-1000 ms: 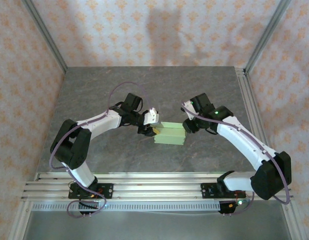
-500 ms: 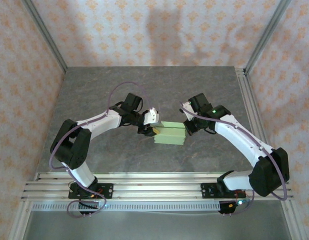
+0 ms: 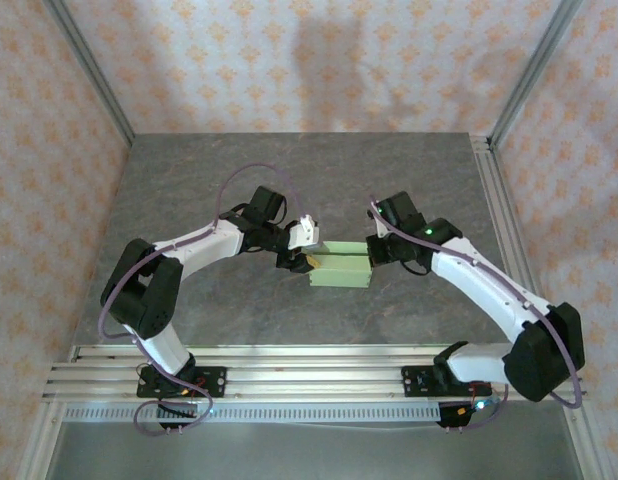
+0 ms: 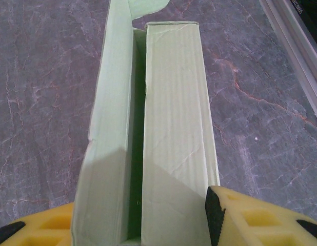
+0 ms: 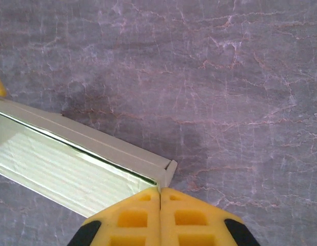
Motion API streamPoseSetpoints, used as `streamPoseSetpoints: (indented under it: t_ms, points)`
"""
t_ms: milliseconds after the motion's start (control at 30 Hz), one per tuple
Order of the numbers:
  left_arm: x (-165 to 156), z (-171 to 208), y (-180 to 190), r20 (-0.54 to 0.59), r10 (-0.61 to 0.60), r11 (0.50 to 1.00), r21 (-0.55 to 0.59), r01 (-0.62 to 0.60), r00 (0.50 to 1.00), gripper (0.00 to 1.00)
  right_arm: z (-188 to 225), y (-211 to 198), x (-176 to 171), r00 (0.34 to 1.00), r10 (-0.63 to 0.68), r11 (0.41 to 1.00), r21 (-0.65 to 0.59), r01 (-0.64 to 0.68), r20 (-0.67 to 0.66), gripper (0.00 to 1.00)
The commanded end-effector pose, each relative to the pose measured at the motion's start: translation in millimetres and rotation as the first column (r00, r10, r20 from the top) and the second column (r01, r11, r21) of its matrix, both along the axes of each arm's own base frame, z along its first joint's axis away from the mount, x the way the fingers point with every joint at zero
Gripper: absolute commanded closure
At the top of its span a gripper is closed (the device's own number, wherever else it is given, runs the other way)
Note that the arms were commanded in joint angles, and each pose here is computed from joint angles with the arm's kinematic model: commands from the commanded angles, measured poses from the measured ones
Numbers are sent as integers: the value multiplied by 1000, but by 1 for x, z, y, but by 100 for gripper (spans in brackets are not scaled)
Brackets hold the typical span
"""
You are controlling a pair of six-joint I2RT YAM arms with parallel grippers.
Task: Fold the paper box
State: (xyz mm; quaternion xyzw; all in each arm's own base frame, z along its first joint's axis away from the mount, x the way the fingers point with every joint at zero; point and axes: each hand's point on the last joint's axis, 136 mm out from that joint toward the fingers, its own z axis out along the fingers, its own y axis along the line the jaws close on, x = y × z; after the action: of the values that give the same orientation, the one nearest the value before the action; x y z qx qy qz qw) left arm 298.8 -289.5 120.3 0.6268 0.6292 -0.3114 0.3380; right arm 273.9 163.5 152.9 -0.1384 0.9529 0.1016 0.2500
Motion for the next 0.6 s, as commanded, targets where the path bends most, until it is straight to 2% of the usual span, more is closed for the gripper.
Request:
streamPoseSetpoints:
  t_ms: [0, 300, 567]
  points:
    - [2, -17, 2, -51, 28, 998, 62, -25, 998, 48, 16, 0, 13, 984, -135, 990, 48, 130, 115, 100]
    - [3, -21, 2, -63, 45, 996, 73, -40, 997, 49, -8, -1, 8, 974, -183, 983, 58, 177, 133, 100]
    - [5, -19, 0, -62, 49, 997, 67, -45, 997, 49, -15, 0, 2, 963, -227, 968, 138, 208, 143, 100]
